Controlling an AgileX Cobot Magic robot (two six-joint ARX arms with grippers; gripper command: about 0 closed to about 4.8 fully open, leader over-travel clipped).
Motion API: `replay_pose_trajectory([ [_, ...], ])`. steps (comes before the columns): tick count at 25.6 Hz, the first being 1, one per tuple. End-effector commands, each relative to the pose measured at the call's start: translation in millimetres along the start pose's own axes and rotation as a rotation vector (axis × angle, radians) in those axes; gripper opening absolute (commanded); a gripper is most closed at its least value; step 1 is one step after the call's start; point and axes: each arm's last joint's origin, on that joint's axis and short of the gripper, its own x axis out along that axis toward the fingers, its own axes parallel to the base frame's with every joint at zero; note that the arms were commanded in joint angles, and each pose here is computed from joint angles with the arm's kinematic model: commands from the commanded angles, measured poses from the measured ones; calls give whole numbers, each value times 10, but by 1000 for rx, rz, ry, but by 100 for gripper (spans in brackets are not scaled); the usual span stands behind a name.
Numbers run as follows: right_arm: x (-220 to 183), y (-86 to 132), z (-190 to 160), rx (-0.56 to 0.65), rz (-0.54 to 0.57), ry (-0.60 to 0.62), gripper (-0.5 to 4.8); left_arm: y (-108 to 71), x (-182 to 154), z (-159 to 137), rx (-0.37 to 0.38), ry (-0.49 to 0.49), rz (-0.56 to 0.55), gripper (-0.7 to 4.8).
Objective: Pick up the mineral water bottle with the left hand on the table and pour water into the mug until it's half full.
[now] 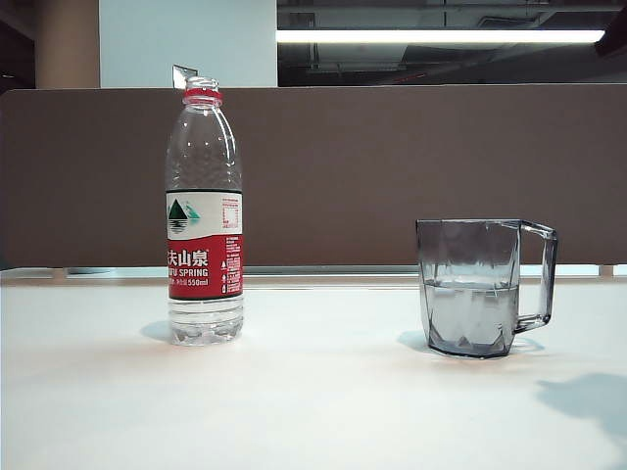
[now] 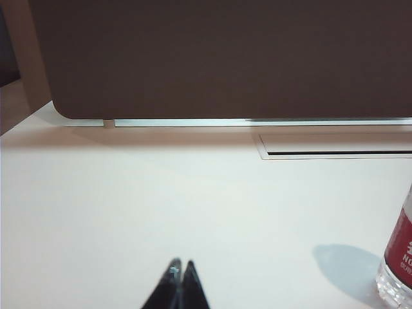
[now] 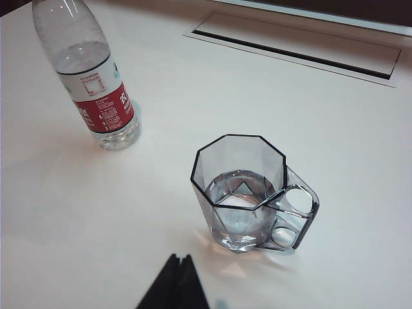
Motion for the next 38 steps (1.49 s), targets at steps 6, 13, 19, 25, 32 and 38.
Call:
replay_pose_trajectory([
  [6, -16, 2, 38, -3, 1, -26, -1, 0, -2, 20, -3, -12, 0, -5],
  [13, -16, 2, 38, -3, 1, -26, -1, 0, -2, 20, -3, -12, 0, -5],
  [19, -16, 2, 38, -3, 1, -26, -1, 0, -2, 20, -3, -12, 0, -5],
  [25, 8, -48, -42, 4, -105, -40, -1, 0, -2, 20, -3, -12, 0, -5],
  [32, 148, -180, -464, 28, -216, -222, -1, 0, -2, 21, -3, -13, 0, -5],
  [38, 148, -342, -785, -29, -380, -247, -1, 0, -2, 20, -3, -12, 0, -5],
])
